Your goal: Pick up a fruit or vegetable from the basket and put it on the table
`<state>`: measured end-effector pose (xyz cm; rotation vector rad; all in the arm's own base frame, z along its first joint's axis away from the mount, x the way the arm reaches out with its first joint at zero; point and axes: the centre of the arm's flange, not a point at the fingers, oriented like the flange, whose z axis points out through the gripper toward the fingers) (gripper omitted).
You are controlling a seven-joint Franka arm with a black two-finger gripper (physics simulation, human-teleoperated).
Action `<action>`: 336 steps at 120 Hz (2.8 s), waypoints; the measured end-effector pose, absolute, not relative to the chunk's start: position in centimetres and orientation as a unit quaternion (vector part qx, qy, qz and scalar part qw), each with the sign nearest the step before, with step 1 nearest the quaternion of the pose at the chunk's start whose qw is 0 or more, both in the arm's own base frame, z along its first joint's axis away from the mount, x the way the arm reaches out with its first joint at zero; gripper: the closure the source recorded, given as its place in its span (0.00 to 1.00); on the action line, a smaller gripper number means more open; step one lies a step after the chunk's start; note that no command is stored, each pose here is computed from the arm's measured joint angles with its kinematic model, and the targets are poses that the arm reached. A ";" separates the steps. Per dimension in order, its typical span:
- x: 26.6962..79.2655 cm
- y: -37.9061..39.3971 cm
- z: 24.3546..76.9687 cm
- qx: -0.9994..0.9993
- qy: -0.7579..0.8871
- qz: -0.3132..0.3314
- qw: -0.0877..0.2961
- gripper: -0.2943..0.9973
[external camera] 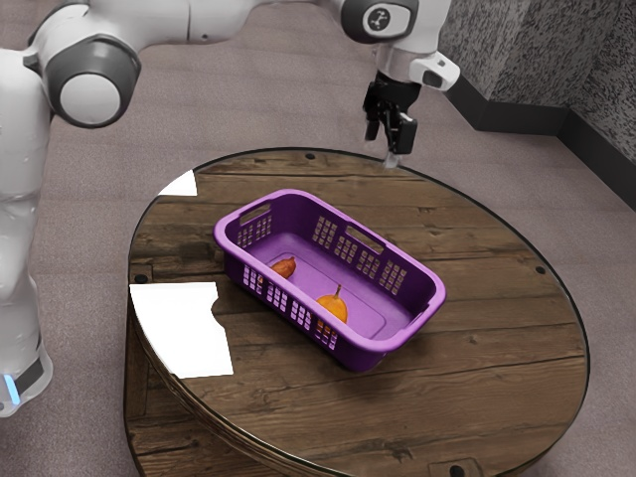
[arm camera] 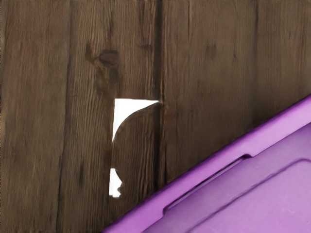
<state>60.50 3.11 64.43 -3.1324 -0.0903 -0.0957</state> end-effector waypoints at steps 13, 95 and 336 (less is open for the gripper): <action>60.5 3.0 64.4 -0.999 -0.027 -0.029 0.003 0.23; 59.7 -9.0 63.7 -0.984 -0.169 -0.025 -0.056 0.23; 47.3 -3.7 49.1 -0.838 -0.543 0.060 -0.001 0.23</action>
